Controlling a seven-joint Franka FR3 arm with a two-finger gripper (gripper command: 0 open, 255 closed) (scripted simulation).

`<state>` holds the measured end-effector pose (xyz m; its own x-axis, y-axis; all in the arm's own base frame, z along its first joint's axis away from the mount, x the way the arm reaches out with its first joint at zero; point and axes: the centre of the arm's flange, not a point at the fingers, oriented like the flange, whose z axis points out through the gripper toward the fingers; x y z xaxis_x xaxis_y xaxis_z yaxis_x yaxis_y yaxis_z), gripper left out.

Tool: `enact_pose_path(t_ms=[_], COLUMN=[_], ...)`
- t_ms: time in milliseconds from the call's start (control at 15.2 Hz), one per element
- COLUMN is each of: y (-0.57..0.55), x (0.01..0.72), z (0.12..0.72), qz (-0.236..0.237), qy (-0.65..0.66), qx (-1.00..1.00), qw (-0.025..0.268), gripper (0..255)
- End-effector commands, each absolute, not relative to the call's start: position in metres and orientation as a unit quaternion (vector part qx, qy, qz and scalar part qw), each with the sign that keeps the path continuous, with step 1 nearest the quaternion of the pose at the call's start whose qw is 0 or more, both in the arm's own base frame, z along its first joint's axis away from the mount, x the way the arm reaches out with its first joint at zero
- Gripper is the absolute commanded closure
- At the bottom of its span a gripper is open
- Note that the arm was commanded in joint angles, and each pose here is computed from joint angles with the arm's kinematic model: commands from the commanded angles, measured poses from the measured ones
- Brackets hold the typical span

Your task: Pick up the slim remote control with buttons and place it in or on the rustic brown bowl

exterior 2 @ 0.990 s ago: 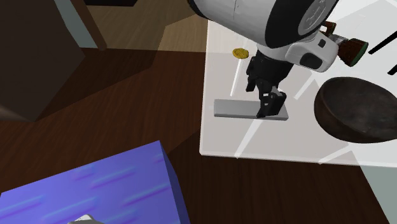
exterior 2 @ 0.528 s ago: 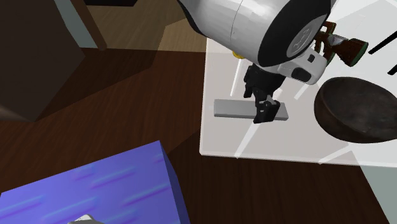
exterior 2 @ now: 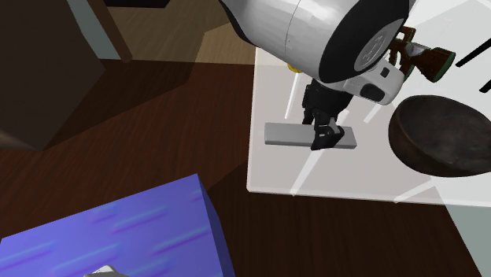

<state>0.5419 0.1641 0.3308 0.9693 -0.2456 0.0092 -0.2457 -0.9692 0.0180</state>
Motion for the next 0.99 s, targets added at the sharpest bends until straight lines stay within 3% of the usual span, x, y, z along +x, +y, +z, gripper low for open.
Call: enact_pose_path(t_ms=[0,396,924], y=[0.164,0.164,0.164], x=[0.542,0.542,0.542], z=[0.331,0.331,0.373], qz=[0.003,0.003,0.003], qy=[-0.124,-0.124,-0.124], qx=[0.992,0.992,0.992], qw=[0.010,0.010,0.010], gripper=[255,255,255])
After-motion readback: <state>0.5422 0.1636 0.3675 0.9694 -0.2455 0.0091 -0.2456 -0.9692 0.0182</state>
